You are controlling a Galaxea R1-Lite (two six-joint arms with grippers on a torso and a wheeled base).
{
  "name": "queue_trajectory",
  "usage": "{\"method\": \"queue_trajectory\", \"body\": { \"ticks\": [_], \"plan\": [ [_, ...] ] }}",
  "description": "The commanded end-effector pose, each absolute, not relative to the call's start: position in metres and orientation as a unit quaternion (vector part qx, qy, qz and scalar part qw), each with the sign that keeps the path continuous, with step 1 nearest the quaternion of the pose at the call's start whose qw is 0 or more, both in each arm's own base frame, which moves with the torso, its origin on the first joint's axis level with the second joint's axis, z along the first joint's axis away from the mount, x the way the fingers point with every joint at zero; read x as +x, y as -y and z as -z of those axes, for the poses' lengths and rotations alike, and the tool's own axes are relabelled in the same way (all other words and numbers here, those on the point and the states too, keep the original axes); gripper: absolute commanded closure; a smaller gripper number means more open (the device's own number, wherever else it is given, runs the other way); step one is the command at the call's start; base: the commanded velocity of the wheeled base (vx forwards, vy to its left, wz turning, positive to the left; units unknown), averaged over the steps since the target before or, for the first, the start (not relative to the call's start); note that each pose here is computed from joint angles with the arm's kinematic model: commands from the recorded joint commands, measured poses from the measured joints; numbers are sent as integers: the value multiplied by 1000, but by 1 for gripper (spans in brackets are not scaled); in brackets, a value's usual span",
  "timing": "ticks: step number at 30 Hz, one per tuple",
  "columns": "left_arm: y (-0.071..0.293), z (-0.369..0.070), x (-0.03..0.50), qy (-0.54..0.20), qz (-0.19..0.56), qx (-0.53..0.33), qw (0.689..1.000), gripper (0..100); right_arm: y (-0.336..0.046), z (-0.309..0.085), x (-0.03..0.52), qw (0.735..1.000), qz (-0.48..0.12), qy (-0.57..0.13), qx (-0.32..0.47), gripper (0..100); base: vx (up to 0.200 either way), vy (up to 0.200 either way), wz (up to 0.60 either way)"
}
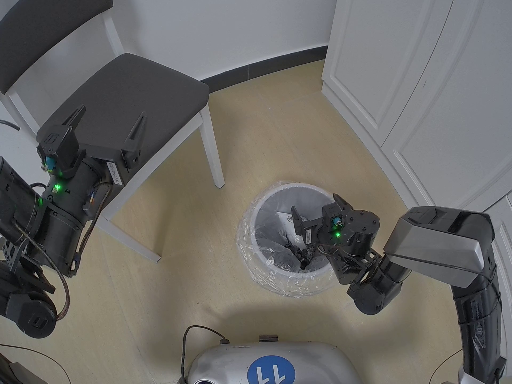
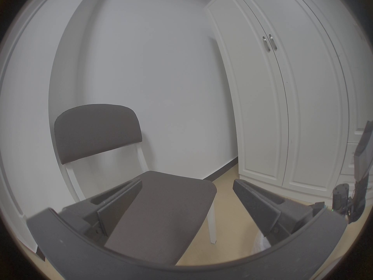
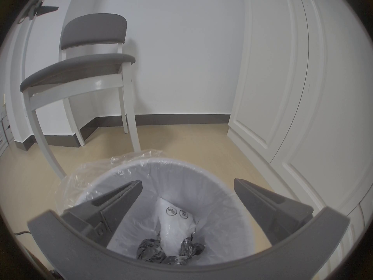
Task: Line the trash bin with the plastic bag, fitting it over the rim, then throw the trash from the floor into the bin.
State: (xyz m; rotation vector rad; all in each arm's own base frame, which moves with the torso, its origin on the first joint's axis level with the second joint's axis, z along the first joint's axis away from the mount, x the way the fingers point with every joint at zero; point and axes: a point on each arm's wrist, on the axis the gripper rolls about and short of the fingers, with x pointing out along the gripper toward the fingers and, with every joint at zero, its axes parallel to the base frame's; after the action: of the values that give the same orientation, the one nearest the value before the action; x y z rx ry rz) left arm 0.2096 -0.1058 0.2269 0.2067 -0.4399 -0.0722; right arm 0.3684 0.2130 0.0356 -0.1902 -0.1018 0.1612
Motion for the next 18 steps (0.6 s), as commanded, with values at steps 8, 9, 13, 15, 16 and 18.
{"method": "queue_trajectory", "body": {
  "ticks": [8, 9, 13, 15, 16, 18],
  "plan": [
    [113, -218, 221, 203, 42, 101, 973, 0, -139, -92, 357, 988, 10, 68, -137, 0, 0, 0, 0],
    [116, -214, 224, 195, 47, 103, 974, 0, -129, -92, 356, 987, 19, 63, -144, 0, 0, 0, 0],
    [126, -200, 227, 172, 66, 102, 978, 0, -114, -96, 355, 986, 37, 60, -154, 0, 0, 0, 0],
    [152, -177, 227, 133, 120, 83, 980, 0, -94, -100, 362, 984, 60, 58, -156, 0, 0, 0, 0],
    [159, -170, 228, 122, 132, 78, 981, 0, -90, -100, 363, 984, 62, 55, -157, 0, 0, 0, 0],
    [177, -147, 233, 85, 159, 74, 981, 0, -80, -98, 367, 984, 66, 48, -161, 0, 0, 0, 0]
  ]
}}
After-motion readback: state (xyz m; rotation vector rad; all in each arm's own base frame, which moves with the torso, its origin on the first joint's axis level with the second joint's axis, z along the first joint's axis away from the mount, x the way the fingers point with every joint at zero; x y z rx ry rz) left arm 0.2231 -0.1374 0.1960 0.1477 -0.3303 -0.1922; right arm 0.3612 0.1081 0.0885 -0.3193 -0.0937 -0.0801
